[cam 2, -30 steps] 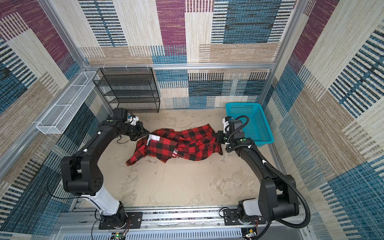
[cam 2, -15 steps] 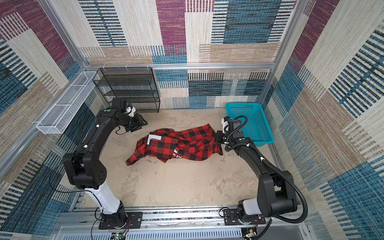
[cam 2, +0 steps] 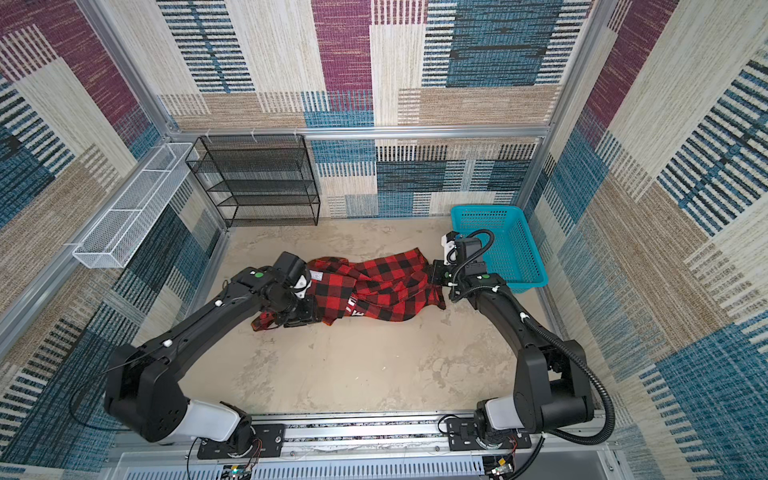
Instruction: Fold and stack the long sleeve shirts
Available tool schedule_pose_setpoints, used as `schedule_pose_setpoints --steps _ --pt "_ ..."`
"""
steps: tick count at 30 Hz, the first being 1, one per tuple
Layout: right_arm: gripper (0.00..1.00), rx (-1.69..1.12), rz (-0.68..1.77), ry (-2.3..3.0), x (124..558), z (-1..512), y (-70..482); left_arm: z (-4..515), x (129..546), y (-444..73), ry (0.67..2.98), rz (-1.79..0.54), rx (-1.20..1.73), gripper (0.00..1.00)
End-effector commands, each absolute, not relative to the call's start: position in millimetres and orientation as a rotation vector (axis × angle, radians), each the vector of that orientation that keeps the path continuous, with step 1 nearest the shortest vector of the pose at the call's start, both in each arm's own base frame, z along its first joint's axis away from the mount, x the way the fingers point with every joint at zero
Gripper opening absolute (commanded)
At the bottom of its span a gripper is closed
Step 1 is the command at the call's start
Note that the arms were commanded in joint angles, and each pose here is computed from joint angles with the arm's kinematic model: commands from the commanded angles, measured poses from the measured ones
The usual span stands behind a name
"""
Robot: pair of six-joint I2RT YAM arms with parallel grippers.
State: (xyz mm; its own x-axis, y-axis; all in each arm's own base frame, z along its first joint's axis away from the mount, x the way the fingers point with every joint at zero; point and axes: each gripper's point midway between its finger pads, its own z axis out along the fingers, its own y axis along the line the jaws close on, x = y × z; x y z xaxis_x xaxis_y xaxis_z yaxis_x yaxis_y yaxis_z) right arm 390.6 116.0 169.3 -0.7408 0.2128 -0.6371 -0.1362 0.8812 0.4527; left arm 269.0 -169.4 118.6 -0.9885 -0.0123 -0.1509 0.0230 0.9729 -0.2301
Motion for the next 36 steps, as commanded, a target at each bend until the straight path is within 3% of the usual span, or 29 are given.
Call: schedule_pose_setpoints --steps 1,12,30,34,36 --pt "0.0 0.035 0.624 2.298 392.4 173.1 116.6 106.3 287.7 -183.2 2.924 -0.219 0.108 0.47" --pt "0.0 0.036 0.605 2.295 389.3 176.0 113.6 63.4 301.8 -199.7 2.937 0.026 0.283 0.43" --pt "0.0 0.051 0.608 2.298 385.1 176.0 112.5 28.7 318.8 -185.2 2.91 0.282 0.303 0.38" --pt "0.0 0.051 0.612 2.298 385.2 175.4 113.0 24.5 322.9 -184.8 2.895 0.297 0.29 0.34" --pt "0.0 0.053 0.614 2.298 385.1 175.4 113.1 21.9 324.4 -184.2 2.89 0.306 0.283 0.27"
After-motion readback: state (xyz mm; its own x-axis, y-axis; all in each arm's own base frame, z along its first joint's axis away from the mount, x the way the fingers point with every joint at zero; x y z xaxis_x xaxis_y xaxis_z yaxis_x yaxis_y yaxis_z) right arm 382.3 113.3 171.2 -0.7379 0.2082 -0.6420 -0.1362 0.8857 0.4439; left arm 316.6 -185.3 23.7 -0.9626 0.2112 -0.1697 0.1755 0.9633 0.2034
